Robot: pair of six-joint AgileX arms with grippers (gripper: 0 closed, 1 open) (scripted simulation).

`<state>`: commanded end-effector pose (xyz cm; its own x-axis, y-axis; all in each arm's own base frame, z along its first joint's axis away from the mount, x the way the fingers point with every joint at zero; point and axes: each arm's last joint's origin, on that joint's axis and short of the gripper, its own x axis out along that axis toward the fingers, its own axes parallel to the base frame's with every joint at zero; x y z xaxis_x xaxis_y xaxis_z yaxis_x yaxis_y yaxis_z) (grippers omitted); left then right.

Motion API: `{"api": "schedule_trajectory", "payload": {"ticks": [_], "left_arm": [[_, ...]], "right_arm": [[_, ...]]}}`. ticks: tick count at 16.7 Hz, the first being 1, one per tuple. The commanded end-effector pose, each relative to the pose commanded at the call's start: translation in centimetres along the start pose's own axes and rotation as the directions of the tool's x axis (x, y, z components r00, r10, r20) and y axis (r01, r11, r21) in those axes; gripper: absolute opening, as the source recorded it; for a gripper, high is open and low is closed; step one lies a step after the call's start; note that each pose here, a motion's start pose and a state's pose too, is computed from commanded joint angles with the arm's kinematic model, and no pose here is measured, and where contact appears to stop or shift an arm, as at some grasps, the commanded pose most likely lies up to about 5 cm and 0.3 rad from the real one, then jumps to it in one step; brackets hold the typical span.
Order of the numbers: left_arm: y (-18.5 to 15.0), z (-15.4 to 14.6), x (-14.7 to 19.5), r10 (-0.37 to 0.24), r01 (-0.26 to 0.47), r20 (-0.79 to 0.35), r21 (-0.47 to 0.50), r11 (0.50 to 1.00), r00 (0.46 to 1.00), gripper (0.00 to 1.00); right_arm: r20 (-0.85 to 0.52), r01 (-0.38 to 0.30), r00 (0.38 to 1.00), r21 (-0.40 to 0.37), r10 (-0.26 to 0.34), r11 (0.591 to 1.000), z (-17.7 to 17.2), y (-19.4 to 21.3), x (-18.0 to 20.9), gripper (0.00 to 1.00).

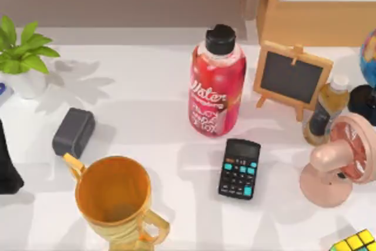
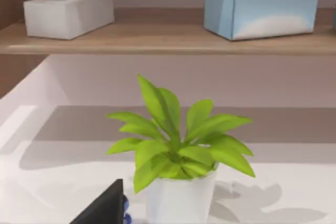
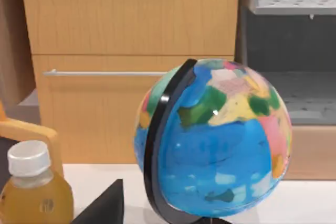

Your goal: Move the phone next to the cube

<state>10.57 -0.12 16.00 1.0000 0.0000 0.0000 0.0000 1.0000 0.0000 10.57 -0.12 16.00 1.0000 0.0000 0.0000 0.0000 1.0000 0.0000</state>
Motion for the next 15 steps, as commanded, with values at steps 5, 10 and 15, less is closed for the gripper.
{"api": "schedule_trajectory", "payload": {"ticks": [5,10,15], "left_arm": [[0.5,1.3,0.0,0.038,-0.037,-0.027,0.037,0.999,0.999,1.00],[3.0,6.0,1.2,0.222,-0.185,-0.196,0.189,0.964,0.955,1.00],[8.9,8.2,4.2,0.417,-0.260,-0.545,0.343,0.903,0.727,1.00]], "right_arm": [[0.000,0.000,1.000,0.000,0.000,1.000,0.0,0.0,0.0,1.00],[0.000,0.000,1.000,0.000,0.000,1.000,0.0,0.0,0.0,1.00],[0.000,0.000,1.000,0.000,0.000,1.000,0.0,0.0,0.0,1.00]]}}
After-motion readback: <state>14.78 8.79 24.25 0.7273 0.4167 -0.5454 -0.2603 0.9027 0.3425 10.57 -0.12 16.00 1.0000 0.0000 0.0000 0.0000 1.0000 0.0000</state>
